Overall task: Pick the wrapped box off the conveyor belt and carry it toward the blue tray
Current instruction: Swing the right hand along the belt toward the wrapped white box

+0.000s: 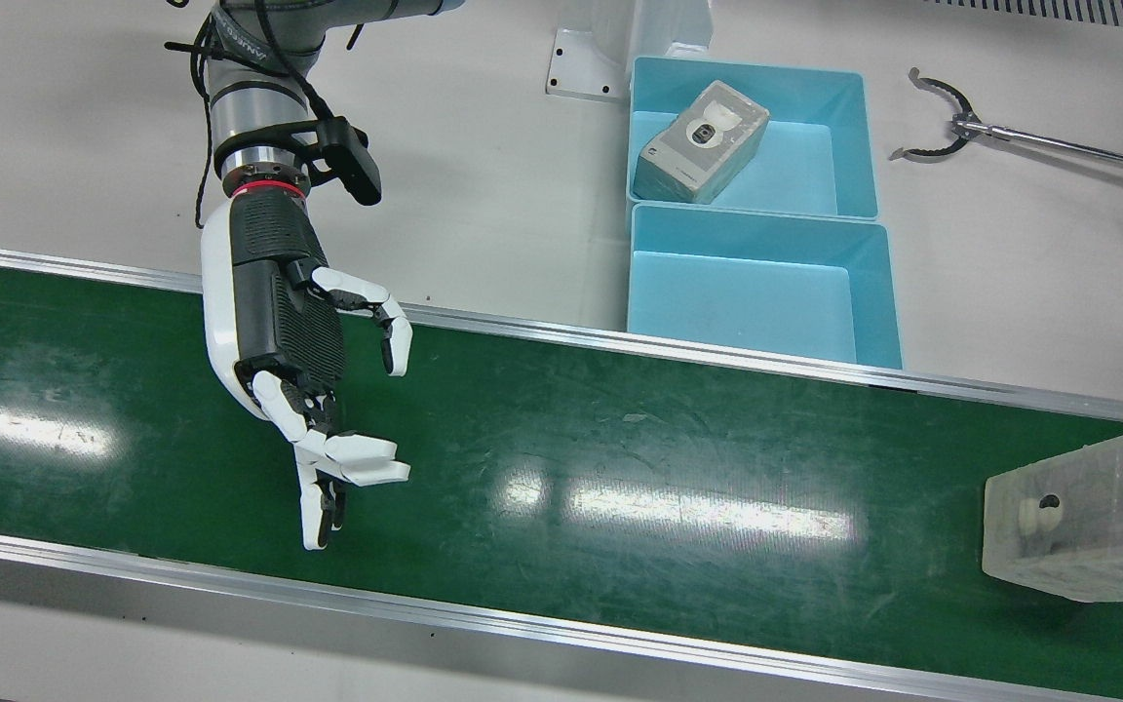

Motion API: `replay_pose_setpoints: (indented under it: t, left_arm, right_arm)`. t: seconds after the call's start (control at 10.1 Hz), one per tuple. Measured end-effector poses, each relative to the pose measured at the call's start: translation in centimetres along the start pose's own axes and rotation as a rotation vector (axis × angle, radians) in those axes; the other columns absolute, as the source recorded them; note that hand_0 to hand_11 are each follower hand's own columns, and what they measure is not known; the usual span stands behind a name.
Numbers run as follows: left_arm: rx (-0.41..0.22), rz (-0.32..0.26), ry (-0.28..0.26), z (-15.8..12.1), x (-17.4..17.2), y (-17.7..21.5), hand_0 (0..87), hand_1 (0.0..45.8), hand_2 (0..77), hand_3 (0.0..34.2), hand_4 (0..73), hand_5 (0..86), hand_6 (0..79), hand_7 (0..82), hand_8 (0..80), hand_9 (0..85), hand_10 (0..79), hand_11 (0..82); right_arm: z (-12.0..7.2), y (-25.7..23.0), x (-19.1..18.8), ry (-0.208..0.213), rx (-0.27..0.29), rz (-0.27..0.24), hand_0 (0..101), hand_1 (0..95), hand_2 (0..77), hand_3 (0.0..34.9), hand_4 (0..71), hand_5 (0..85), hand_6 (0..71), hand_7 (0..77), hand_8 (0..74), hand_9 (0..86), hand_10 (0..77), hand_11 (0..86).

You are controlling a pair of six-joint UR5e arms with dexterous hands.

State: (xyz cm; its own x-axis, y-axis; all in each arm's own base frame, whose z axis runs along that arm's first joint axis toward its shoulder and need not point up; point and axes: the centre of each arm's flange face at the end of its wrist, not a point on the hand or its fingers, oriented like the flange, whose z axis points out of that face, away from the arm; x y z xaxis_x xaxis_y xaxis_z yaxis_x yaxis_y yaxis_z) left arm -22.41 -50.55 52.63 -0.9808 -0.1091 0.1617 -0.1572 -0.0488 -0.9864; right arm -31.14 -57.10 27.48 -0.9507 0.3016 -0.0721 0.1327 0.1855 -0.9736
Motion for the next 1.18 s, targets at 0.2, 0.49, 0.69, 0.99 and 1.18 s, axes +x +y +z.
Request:
replay_pose_setpoints:
  t: [0.2, 0.49, 0.69, 0.99, 1.18]
  left_arm:
    - [0.0, 0.0, 0.0, 0.0, 0.0, 0.0, 0.0, 0.0, 1.1, 0.0, 0.0, 0.5, 0.0, 0.5, 0.5, 0.0, 0.5, 0.0]
    - [0.0, 0.0, 0.0, 0.0, 0.0, 0.0, 0.0, 0.0, 1.1, 0.0, 0.0, 1.1, 0.0, 0.5, 0.5, 0.0, 0.5, 0.0]
    - [0.0, 0.0, 0.0, 0.0, 0.0, 0.0, 0.0, 0.0, 1.1, 0.0, 0.0, 1.1, 0.0, 0.5, 0.5, 0.0, 0.5, 0.0]
    - [0.0, 0.0, 0.0, 0.0, 0.0, 0.0, 0.0, 0.0, 0.5, 0.0, 0.0, 1.1, 0.0, 0.5, 0.5, 0.0, 0.5, 0.0]
    - [0.0, 0.0, 0.0, 0.0, 0.0, 0.0, 0.0, 0.0, 1.1, 0.0, 0.0, 0.5, 0.0, 0.5, 0.5, 0.0, 0.5, 0.5]
  right_arm:
    - [1.6, -1.8, 0.7, 0.029, -0.03, 0.018, 68, 31.6, 30.0, 1.5, 21.3, 23.5, 13.6, 26.7, 2.2, 5.4, 0.0, 3.8]
    - [4.2, -1.8, 1.6, 0.079, -0.163, 0.088, 51, 18.5, 13.6, 0.4, 16.9, 15.3, 10.4, 19.6, 0.0, 3.8, 1.6, 4.4]
    - [5.2, -0.1, 2.2, 0.121, -0.206, 0.104, 56, 21.8, 19.1, 0.2, 25.6, 21.8, 15.3, 28.9, 3.8, 8.2, 1.6, 5.4]
    - [7.9, 2.3, 3.5, 0.134, -0.219, 0.108, 57, 24.0, 20.2, 0.2, 26.2, 22.9, 15.8, 33.8, 3.3, 9.3, 2.2, 7.1]
    - [9.9, 2.0, 4.9, 0.139, -0.183, 0.095, 57, 24.0, 19.6, 1.8, 24.0, 24.0, 16.4, 35.5, 2.7, 9.3, 0.0, 3.8]
